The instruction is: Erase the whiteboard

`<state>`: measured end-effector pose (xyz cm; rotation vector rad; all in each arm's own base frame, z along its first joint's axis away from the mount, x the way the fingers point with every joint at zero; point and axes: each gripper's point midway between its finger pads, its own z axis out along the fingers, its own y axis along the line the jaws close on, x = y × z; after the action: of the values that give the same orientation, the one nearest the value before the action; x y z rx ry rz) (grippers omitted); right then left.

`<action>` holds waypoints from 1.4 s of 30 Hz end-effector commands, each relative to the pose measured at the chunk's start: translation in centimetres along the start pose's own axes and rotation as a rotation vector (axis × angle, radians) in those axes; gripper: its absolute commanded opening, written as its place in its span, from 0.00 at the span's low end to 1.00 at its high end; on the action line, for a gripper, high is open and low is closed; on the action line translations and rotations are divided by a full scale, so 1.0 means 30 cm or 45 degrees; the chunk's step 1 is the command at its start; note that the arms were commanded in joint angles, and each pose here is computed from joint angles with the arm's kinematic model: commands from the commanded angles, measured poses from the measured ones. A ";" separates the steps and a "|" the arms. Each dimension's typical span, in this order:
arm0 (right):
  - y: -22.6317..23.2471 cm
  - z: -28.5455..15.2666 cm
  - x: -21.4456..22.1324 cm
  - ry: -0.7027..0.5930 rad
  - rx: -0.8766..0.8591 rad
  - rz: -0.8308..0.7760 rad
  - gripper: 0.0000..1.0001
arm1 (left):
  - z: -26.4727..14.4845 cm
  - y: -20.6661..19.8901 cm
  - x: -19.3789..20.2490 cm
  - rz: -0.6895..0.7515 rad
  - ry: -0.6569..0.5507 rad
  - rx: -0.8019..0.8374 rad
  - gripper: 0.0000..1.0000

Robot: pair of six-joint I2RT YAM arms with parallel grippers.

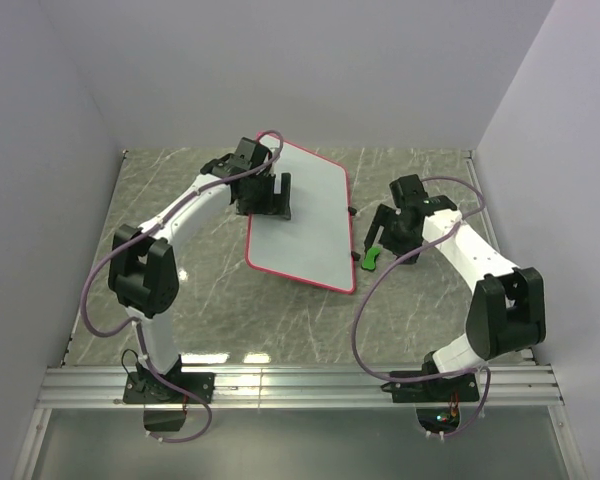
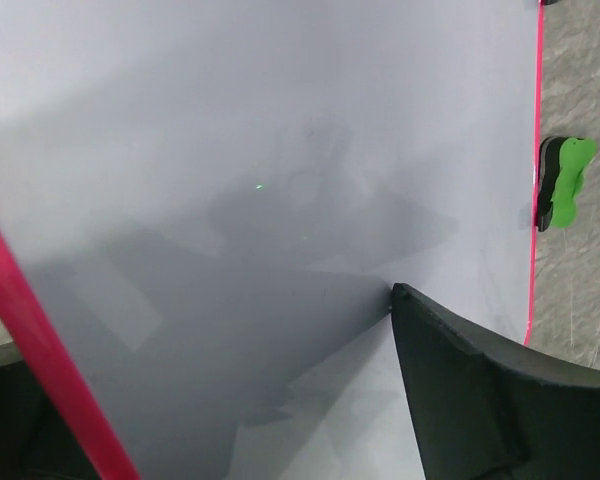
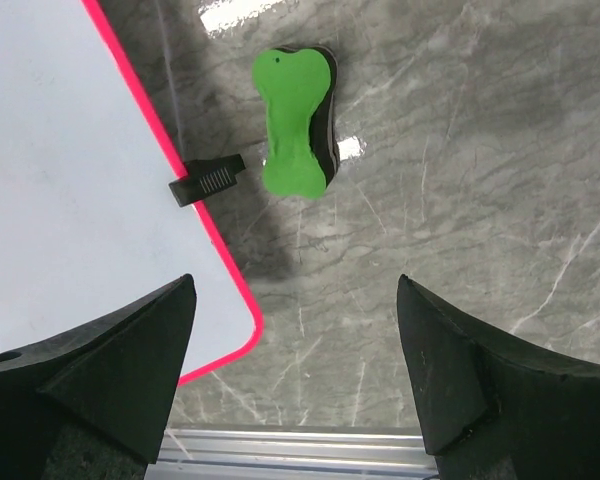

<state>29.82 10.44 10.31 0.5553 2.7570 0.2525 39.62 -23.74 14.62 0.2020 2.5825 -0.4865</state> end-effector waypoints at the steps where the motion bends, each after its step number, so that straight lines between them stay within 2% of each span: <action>1: 0.017 -0.037 -0.012 -0.056 -0.053 -0.038 0.88 | -0.091 0.001 -0.014 -0.013 -0.045 -0.065 0.93; 12: 0.030 -0.050 -0.005 -0.059 -0.096 -0.050 0.88 | -0.309 -0.027 -0.184 -0.014 -0.261 -0.128 0.99; 16: 0.051 -0.097 -0.036 -0.114 -0.136 -0.066 0.88 | -0.377 -0.017 -0.213 -0.020 -0.316 -0.172 0.99; 23: 0.185 -0.413 -0.148 -0.457 -0.459 -0.174 0.91 | -0.593 0.063 -0.245 -0.119 -0.526 -0.270 0.99; 25: 0.203 -0.524 -0.157 -0.539 -0.519 -0.167 0.90 | -0.676 0.119 -0.271 -0.221 -0.670 -0.356 1.00; 26: 0.198 -0.554 -0.145 -0.548 -0.533 -0.147 0.91 | -0.734 0.148 -0.241 -0.272 -0.738 -0.377 0.99; 28: 0.205 -0.673 -0.132 -0.642 -0.638 -0.134 0.93 | -0.818 0.214 -0.247 -0.462 -0.923 -0.421 0.99; 29: 0.217 -0.727 -0.136 -0.699 -0.701 -0.128 0.94 | -0.839 0.244 -0.178 -0.508 -0.956 -0.406 1.00; 30: 0.217 -0.804 -0.116 -0.767 -0.776 -0.130 0.95 | -0.802 0.273 -0.154 -0.568 -0.993 -0.377 0.99; 31: 0.213 -0.841 -0.120 -0.819 -0.803 -0.111 0.95 | -0.883 0.258 -0.177 -0.599 -1.098 -0.320 0.99; 32: 0.210 -0.875 -0.130 -0.875 -0.827 -0.076 0.95 | -0.887 0.278 -0.119 -0.617 -1.131 -0.314 0.99; 34: 0.135 -0.904 -0.148 -0.984 -0.777 0.106 0.96 | -0.904 0.314 -0.089 -0.678 -1.215 -0.334 0.99; 35: 0.128 -0.923 -0.145 -1.028 -0.799 0.101 0.96 | -0.910 0.333 -0.061 -0.701 -1.256 -0.338 1.00; 37: 0.099 -0.953 -0.114 -1.141 -0.846 0.036 0.99 | -0.902 0.357 -0.032 -0.714 -1.275 -0.364 0.99; 42: 0.039 -0.972 -0.063 -1.226 -0.875 0.056 1.00 | -0.859 0.376 -0.015 -0.699 -1.188 -0.430 0.99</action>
<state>21.56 8.14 37.55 0.3715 1.6585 0.7028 29.97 -3.91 31.84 -0.6641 1.7513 -0.2356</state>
